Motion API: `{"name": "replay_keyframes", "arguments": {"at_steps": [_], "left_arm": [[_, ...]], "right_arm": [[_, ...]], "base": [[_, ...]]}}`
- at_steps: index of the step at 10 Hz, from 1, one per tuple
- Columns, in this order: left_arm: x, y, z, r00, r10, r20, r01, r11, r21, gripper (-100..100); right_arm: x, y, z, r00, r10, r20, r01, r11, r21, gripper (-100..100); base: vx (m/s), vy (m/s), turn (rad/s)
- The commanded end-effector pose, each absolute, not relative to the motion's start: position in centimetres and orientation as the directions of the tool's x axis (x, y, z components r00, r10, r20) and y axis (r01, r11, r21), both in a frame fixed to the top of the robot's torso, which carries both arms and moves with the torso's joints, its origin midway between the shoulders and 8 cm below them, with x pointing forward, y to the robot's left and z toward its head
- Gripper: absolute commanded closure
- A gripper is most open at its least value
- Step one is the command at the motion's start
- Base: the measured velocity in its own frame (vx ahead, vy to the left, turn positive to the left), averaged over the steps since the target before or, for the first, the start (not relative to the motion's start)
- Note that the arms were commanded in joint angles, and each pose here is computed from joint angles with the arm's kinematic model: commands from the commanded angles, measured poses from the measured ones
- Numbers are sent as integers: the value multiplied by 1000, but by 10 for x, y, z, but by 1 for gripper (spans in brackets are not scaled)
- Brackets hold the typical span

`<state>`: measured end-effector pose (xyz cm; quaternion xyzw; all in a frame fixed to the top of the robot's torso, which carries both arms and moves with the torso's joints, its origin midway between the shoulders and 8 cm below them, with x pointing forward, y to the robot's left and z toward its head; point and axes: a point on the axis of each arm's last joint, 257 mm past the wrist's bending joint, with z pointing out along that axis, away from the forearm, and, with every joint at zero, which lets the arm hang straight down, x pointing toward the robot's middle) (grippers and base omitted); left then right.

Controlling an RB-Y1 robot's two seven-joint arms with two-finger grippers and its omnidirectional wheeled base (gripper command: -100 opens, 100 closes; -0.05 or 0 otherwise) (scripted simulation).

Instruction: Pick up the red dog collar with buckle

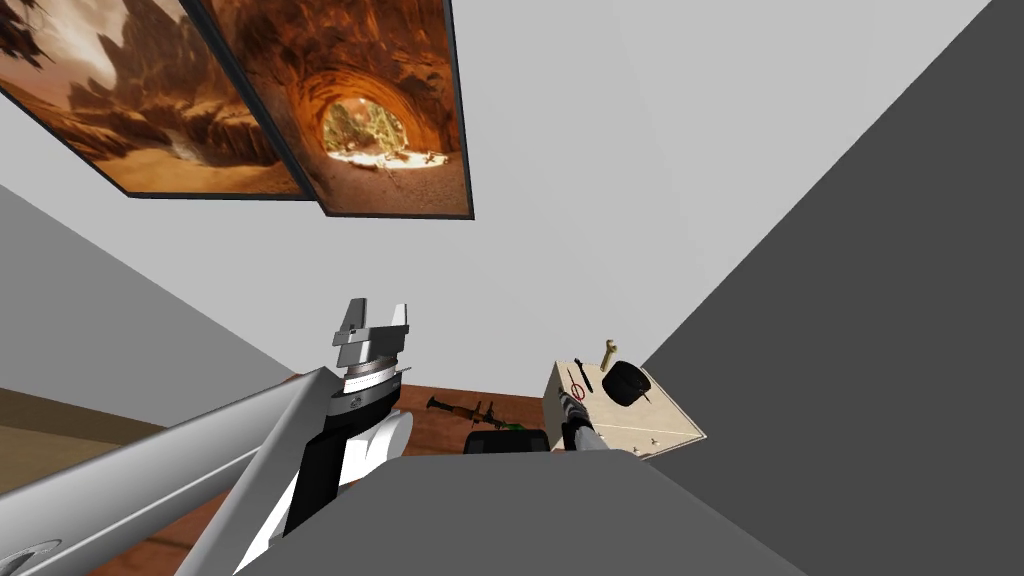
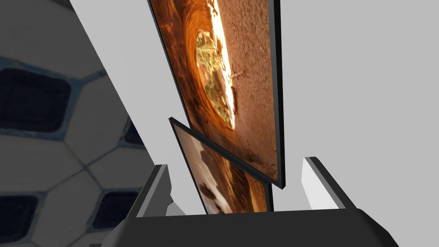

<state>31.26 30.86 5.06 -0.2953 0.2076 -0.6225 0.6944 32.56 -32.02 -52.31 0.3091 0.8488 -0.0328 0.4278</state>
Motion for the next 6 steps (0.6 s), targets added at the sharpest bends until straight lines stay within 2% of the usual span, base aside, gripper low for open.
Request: {"name": "replay_keyframes", "arguments": {"at_steps": [1,3,6], "left_arm": [[313,309,51,139,-987,79,742,51,-669,0],[313,309,51,139,-987,79,742,51,-669,0],[313,309,51,139,-987,79,742,51,-669,0]], "right_arm": [[317,-328,-526,-453,476,-754,564,808,171,-100],[299,-346,-537,-491,401,-774,574,817,59,-100],[286,-359,-543,-513,356,-781,581,814,-10,-100]], "base": [[32,0,24],[55,1,68],[116,11,69]]}}
